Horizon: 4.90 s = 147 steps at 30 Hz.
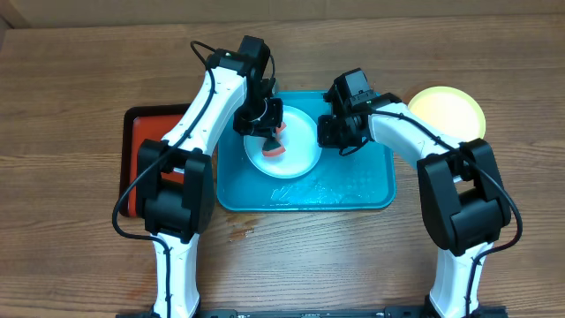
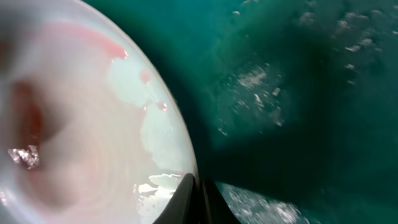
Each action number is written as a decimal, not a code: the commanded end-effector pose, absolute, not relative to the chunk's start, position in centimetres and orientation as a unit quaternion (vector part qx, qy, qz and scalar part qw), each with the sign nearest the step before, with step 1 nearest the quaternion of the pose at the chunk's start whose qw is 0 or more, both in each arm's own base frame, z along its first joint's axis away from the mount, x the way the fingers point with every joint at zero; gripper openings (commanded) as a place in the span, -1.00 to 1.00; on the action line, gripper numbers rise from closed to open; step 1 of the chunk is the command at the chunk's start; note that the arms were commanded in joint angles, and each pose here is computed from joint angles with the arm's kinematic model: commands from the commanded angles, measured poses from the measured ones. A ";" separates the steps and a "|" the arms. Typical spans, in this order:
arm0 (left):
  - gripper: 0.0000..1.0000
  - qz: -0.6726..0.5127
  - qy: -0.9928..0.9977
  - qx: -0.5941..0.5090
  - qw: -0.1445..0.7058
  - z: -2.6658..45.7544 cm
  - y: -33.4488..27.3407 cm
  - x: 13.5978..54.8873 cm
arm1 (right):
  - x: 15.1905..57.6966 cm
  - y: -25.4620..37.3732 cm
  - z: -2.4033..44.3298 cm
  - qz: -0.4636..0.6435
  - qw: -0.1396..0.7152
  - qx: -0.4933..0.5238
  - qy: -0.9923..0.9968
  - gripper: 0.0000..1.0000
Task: Clean dirty plates on tray and stack at the side
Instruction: 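Grasp the sponge with the left gripper and bring it to the white plate, then scrub the white plate held by the right gripper with the sponge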
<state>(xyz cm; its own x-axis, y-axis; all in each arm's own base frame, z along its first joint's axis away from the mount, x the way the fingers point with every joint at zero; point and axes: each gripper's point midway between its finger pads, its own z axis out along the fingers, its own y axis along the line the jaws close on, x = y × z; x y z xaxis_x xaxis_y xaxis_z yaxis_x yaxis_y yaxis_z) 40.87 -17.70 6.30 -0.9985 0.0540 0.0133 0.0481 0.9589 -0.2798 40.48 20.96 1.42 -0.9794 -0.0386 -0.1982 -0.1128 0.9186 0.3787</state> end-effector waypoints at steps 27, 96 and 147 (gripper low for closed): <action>-0.91 -0.063 -0.997 -0.007 -0.035 -0.9 -15.4 43.1 | 39.8 19.7 3.0 0.078 0.138 -0.058 0.986 -0.92; -0.92 0.055 -0.998 -0.011 -0.001 3.3 -19.1 42.9 | 39.9 19.8 2.9 0.080 0.144 -0.058 0.985 -0.92; -0.92 -0.223 -0.975 -0.005 -0.012 1.8 -11.3 40.4 | 39.9 19.8 2.9 0.080 0.144 -0.058 0.985 -0.92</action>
